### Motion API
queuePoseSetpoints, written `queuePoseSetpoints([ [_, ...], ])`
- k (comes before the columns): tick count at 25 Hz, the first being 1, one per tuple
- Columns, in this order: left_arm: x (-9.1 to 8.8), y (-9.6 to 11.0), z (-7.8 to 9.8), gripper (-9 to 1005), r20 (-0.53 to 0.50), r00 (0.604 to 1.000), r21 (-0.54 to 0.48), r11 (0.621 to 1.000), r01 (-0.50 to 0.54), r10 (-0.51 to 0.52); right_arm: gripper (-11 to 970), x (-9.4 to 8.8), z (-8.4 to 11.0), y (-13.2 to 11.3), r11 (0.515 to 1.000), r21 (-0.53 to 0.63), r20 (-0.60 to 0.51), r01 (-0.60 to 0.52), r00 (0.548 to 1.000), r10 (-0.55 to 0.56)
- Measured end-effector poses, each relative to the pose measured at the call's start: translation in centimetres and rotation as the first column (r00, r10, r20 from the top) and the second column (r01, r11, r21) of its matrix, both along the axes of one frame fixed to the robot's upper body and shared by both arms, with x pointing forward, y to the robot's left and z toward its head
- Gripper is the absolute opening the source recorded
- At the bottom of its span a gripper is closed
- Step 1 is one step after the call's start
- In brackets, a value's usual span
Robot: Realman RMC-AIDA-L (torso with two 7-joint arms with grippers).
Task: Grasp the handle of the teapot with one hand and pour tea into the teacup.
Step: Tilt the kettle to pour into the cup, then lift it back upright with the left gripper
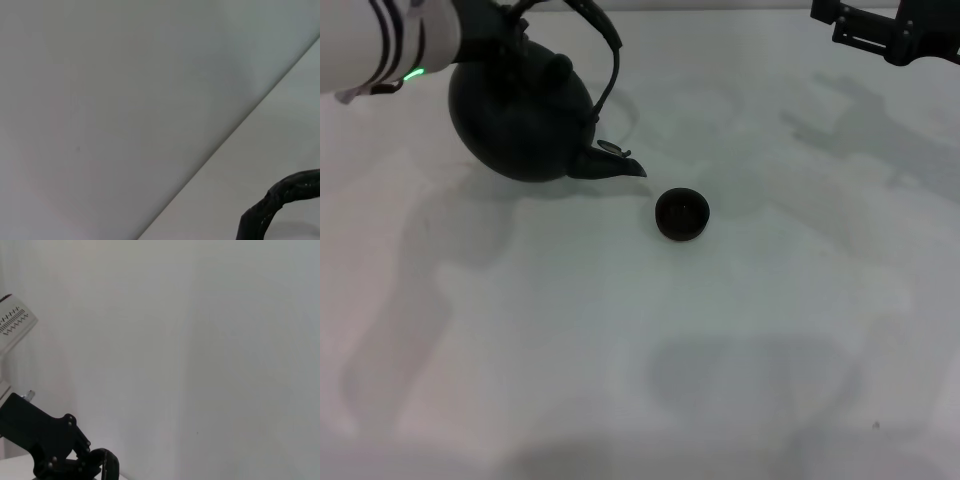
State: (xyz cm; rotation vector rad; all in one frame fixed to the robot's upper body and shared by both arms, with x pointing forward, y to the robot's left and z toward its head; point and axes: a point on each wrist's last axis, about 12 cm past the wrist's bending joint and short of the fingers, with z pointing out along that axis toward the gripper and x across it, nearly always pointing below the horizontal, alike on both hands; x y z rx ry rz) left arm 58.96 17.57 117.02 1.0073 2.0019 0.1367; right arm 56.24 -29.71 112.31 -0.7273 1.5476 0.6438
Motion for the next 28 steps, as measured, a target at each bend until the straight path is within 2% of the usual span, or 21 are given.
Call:
queuePoseSetpoints([
  [14, -0.4, -2.6, 0.0, 95, 0.004, 0.998, 0.069, 0.996, 0.061, -0.062, 844, 0.1, 0.0, -0.1, 1.000, 0.004, -0.002, 0.015, 1.000, -0.015],
  [28, -0.7, -4.2, -0.1, 94, 0.027, 0.996, 0.145, 0.986, 0.078, -0.082, 844, 0.0, -0.5, -0.2, 1.000, 0.008, -0.017, 0.015, 1.000, -0.015],
])
